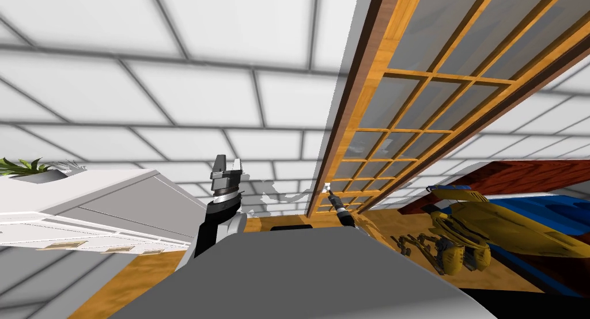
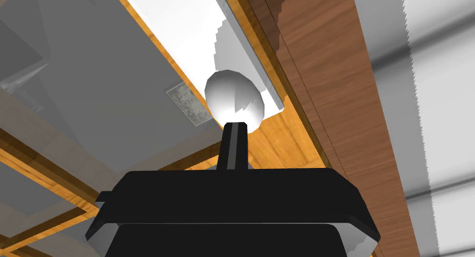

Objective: Pull the door open

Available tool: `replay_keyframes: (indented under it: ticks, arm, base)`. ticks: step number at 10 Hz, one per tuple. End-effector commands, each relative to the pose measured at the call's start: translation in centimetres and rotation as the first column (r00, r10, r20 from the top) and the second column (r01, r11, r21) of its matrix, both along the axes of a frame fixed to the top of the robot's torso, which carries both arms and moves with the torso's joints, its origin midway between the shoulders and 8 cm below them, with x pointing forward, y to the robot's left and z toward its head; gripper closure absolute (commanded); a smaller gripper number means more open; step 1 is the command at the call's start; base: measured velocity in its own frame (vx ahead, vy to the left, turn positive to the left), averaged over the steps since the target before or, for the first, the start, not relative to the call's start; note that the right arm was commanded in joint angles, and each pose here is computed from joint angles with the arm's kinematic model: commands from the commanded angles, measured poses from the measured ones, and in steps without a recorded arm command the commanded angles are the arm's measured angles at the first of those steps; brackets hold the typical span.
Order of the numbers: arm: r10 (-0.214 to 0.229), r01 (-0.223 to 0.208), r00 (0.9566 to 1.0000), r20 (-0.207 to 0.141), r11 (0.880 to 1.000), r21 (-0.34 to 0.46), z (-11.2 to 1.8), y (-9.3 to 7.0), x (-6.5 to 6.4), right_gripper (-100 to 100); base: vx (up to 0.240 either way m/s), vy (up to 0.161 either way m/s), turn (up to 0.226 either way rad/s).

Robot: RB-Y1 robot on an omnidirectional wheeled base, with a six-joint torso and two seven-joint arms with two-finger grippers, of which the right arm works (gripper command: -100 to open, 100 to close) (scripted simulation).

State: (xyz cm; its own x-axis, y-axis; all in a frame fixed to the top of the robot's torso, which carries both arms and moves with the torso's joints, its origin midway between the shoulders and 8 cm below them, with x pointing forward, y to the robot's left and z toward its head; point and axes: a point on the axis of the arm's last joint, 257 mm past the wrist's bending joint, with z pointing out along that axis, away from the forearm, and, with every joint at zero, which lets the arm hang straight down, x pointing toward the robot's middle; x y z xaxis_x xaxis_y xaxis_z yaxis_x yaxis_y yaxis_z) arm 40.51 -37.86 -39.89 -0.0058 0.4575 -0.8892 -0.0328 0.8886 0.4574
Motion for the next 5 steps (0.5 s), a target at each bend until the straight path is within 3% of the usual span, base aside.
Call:
replay_keyframes:
  ticks: [1, 3, 5]
  arm:
    - [0.005, -0.005, 1.0000, 0.003, 0.998, -0.060, 0.0, -0.4, -0.7, -100]
    - [0.008, -0.007, 1.0000, 0.004, 0.996, -0.093, 0.0, -0.7, -1.2, -100]
    - [0.015, -0.014, 0.9999, 0.005, 0.986, -0.168, -0.1, -1.3, -2.4, -100]
  base:
    - [-0.020, 0.038, -0.081]
    - [-0.015, 0.041, -0.030]
    - [-0.019, 0.029, -0.052]
